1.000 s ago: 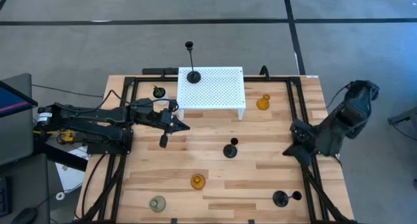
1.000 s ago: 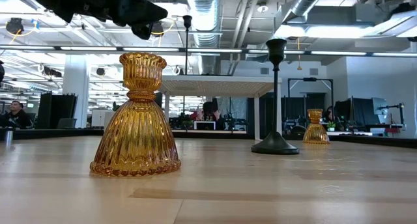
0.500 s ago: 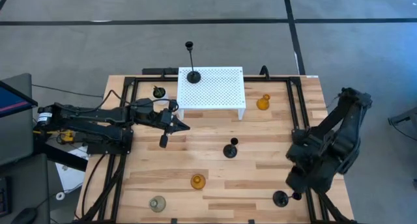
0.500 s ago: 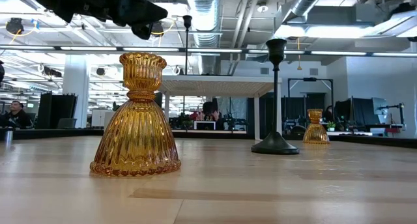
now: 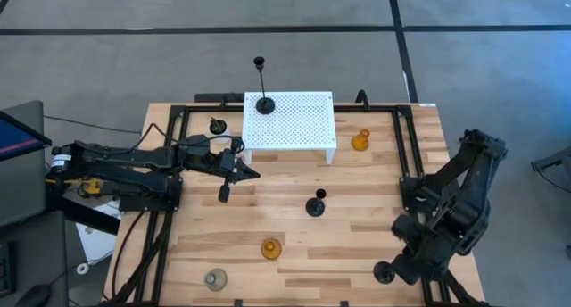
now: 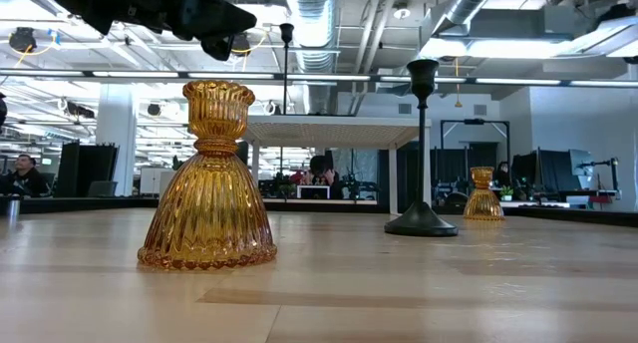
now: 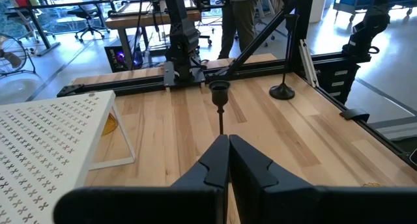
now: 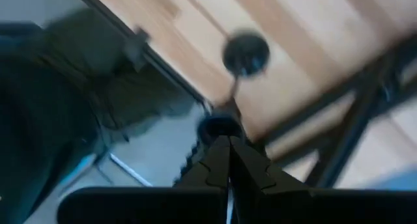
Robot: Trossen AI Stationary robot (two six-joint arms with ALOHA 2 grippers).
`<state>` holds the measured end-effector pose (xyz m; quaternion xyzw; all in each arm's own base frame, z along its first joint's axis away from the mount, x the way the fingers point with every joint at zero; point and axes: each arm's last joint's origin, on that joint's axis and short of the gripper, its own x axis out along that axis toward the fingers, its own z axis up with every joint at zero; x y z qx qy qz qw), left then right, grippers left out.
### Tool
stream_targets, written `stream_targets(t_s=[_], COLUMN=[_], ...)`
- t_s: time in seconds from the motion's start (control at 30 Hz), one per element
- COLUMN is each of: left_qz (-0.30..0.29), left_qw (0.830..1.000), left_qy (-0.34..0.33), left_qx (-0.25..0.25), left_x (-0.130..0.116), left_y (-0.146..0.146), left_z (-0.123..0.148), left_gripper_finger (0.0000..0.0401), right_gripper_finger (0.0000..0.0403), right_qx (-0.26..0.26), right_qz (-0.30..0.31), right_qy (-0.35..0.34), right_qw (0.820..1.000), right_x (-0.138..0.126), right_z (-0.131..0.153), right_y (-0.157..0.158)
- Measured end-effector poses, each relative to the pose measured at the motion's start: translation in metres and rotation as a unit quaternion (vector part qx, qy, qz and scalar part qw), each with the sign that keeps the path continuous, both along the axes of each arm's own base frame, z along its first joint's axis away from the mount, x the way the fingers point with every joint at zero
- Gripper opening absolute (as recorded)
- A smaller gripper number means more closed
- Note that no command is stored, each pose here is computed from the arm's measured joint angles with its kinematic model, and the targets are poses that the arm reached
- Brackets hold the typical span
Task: Pick & Place candle stick holders
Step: Put the bottom black candle holder on the shelf aligned with the other black candle holder
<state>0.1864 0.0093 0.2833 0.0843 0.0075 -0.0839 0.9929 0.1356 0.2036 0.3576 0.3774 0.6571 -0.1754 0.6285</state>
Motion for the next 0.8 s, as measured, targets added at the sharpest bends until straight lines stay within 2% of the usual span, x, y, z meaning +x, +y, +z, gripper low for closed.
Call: stream_targets(t_s=[0.17,0.33,0.6,0.8], left_qz=[0.000,0.000,0.000,0.000], left_qw=[1.000,1.000,1.000,1.000], left_qy=[0.000,0.000,0.000,0.006], left_qx=[0.000,0.000,0.000,-0.001], left_x=[0.000,0.000,0.000,0.003], left_y=[0.000,0.000,0.000,0.000], left_z=[0.000,0.000,0.000,-0.002], left_gripper_finger=[0.0011,0.0011,0.0011,0.0011], right_gripper_finger=[0.0000,0.0000,0.0000,0.0005], right_qx=[0.028,0.040,0.016,0.013], right_qz=[-0.009,-0.012,-0.017,-0.020], right_qy=[0.080,0.070,0.028,0.023], right_qw=[0.996,0.997,0.999,0.999], right_x=[0.001,0.004,0.011,0.014], right_z=[-0.005,-0.004,-0.005,-0.005], right_y=[0.005,0.006,0.001,-0.001])
